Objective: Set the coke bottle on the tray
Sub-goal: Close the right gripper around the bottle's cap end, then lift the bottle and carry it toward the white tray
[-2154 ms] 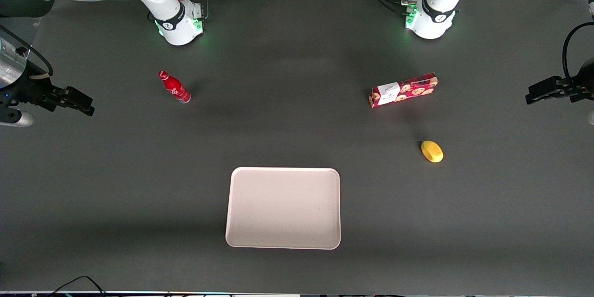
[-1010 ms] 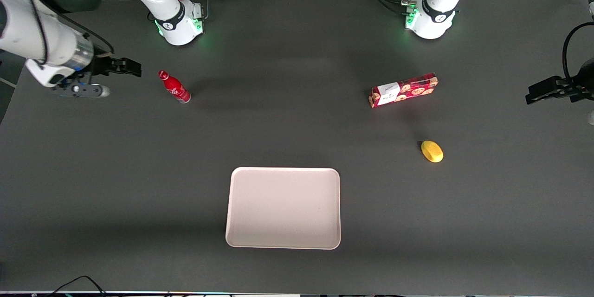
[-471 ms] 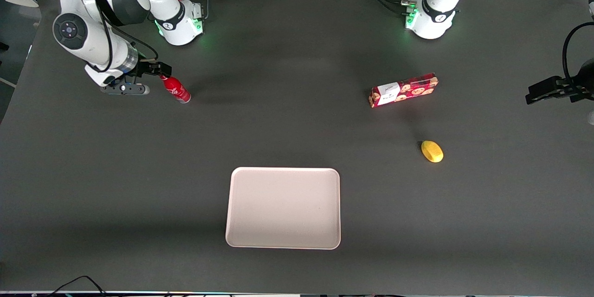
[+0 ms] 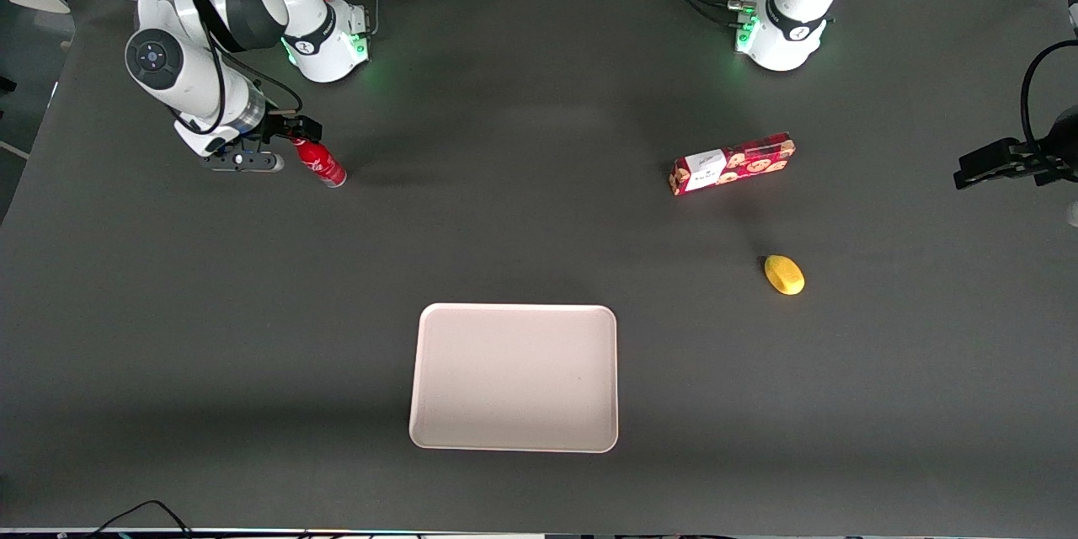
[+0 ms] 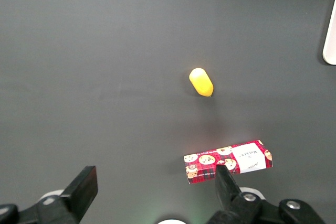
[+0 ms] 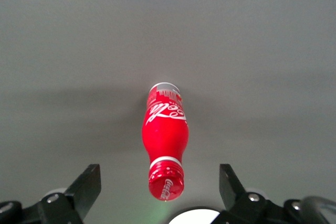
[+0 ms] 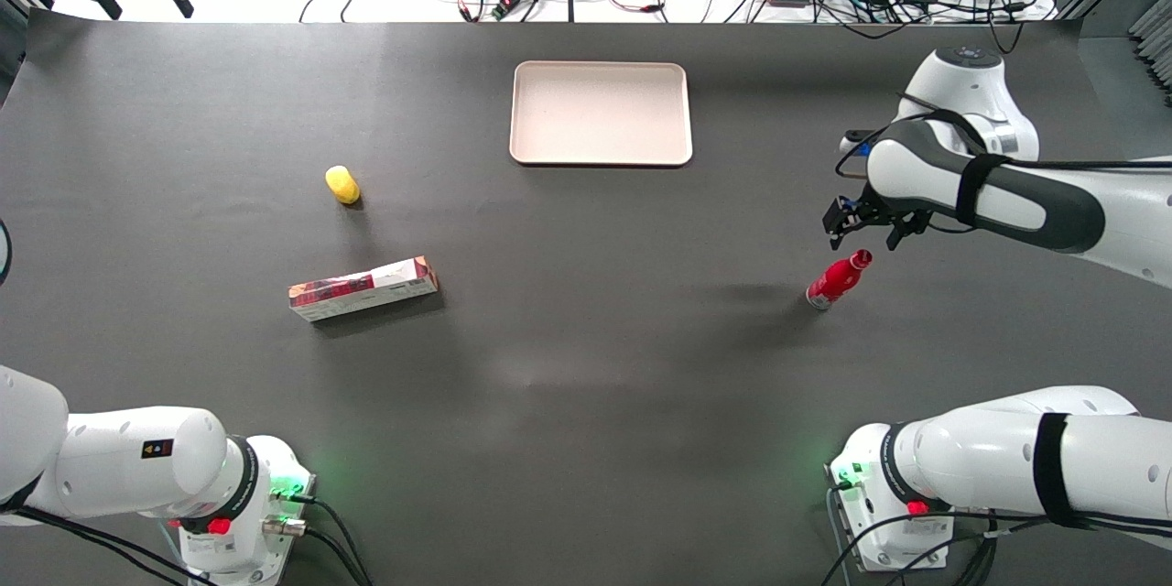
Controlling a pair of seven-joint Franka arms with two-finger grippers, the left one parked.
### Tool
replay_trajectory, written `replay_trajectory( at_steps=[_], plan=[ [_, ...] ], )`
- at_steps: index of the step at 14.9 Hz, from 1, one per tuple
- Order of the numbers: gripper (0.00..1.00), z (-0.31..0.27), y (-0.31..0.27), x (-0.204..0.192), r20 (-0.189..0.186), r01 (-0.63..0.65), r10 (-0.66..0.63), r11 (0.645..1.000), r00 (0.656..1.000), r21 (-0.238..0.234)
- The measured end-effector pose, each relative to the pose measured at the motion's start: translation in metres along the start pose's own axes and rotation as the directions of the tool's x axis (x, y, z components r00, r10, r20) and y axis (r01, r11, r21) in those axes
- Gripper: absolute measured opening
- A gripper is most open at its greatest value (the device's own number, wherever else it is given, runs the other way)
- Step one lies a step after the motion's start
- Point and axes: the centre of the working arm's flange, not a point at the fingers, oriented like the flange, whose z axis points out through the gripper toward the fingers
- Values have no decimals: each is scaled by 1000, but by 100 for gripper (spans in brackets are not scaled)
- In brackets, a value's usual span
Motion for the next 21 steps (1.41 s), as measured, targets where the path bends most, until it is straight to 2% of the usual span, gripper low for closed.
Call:
replay_trajectory(
  at_steps=[3, 6, 11, 13, 14, 18, 21],
  plan=[
    [99, 15, 1, -6, 17, -5, 6, 1000, 1000, -4],
    [97, 20, 2, -10, 14, -7, 7, 1000, 1000, -3],
    [48, 20, 3, -14, 10, -7, 7, 1000, 1000, -1],
    [42, 20, 3, -14, 9, -7, 7, 1000, 1000, -1],
    [33, 19, 3, -14, 8, -7, 7, 1000, 1000, 0],
    [32, 17, 2, -13, 1, -8, 8, 1000, 1000, 3],
    [32, -8, 0, -4, -26, -7, 7, 1000, 1000, 9]
  ],
)
